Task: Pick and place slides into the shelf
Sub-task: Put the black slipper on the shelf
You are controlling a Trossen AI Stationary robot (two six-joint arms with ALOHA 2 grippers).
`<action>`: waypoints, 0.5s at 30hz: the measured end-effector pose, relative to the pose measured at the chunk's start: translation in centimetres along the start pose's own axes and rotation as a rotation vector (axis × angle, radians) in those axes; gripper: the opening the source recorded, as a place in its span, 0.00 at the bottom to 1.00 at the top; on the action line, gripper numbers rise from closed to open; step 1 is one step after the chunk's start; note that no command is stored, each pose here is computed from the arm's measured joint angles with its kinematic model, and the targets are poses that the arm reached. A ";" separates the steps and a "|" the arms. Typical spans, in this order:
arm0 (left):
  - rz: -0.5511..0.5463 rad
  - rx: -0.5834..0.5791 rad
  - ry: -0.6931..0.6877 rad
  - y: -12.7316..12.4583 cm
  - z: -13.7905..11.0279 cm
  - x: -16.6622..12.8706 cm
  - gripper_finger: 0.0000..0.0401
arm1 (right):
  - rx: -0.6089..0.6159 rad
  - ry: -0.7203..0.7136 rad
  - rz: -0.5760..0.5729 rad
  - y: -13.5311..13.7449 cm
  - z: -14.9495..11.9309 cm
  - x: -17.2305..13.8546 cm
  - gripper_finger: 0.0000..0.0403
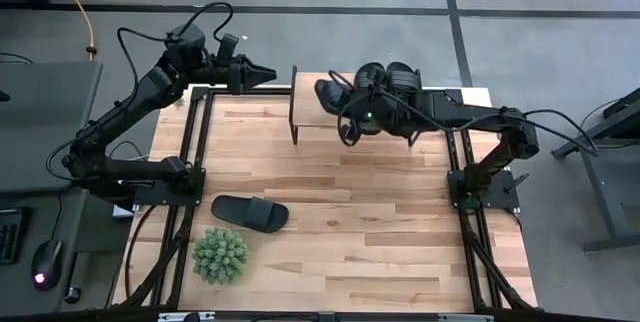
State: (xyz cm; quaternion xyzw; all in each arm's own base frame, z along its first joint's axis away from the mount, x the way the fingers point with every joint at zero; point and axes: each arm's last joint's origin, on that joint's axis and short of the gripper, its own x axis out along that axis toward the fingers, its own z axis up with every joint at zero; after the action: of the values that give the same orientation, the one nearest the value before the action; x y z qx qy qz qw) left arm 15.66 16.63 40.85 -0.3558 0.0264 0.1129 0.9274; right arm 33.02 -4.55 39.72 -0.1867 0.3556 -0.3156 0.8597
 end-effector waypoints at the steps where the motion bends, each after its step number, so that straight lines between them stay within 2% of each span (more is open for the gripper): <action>1: 0.000 0.000 0.000 0.0 0.0 0.0 0.46 | -0.007 0.000 -0.006 -0.3 0.0 0.2 0.00; 15: 0.002 0.000 0.002 0.0 0.0 0.0 0.46 | -0.060 0.015 -0.108 -3.5 -0.3 2.3 0.00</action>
State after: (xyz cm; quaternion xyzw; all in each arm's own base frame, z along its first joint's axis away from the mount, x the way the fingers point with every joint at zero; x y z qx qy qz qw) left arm 15.66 16.63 40.81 -0.3558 0.0276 0.1133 0.9273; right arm 32.63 -8.68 40.32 -0.2291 0.3607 -0.3522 0.8327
